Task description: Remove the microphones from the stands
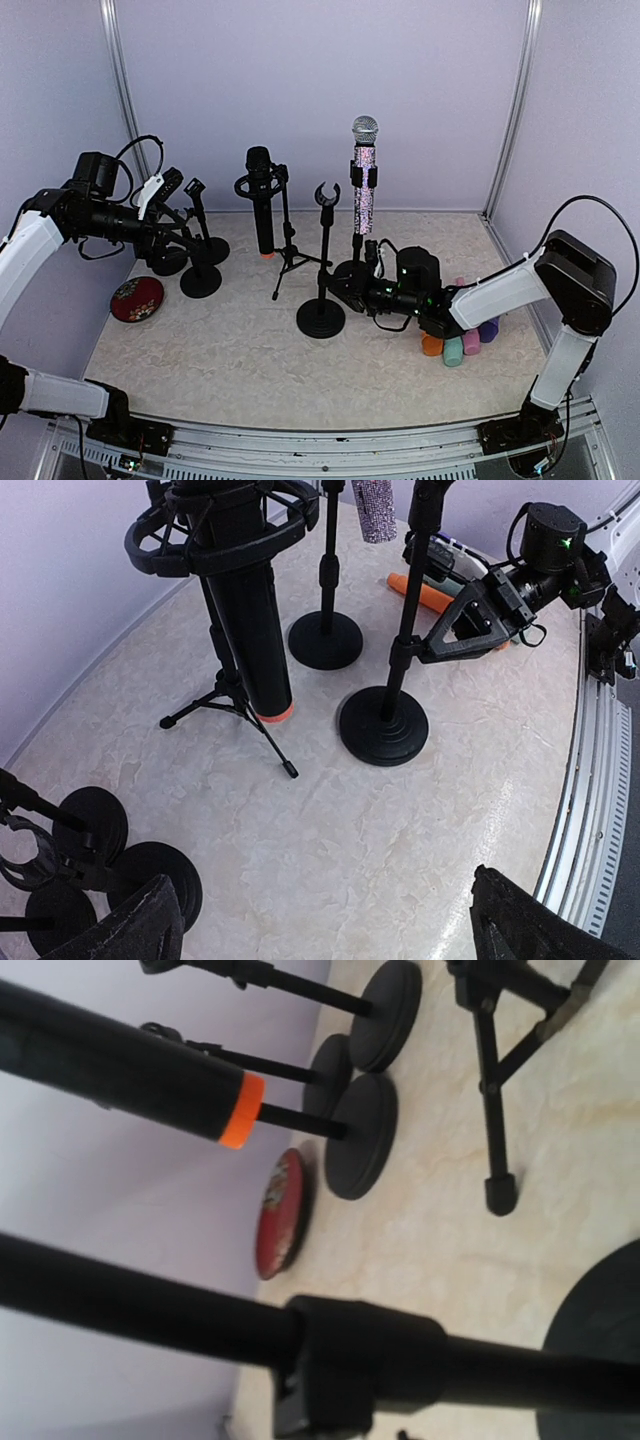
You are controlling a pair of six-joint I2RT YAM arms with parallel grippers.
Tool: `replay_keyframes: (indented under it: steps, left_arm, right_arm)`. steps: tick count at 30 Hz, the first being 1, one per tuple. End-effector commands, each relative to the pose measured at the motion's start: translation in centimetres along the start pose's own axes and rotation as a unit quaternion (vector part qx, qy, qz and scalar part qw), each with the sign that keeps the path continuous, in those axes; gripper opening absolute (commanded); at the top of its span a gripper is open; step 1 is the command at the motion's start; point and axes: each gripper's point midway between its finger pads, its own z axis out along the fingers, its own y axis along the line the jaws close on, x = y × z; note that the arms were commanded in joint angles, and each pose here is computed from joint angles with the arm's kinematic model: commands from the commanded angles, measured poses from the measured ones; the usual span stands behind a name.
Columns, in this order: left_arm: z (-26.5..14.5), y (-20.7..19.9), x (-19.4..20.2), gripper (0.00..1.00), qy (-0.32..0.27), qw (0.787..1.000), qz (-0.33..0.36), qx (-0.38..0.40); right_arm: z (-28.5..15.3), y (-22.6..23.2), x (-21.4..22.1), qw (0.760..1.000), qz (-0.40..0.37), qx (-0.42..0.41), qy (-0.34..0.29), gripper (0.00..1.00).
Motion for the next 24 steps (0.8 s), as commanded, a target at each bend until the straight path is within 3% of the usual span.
replay_keyframes:
  steps: [1,13,24]
  left_arm:
    - [-0.2,-0.2,-0.2,0.97,-0.01,1.0,0.001,0.003]
    - [0.0,-0.1,-0.2,0.97,-0.01,1.0,-0.005,0.008]
    - [0.0,-0.1,-0.1,0.97,-0.009,1.0,-0.008,0.008]
  right_arm:
    - [-0.3,-4.6,0.1,0.991,-0.063,0.12,-0.014,0.0]
    - [-0.7,-3.5,0.3,0.954,-0.227,0.192,-0.037,0.0]
    - [-0.7,-1.1,0.1,0.873,-0.414,0.25,-0.053,0.0]
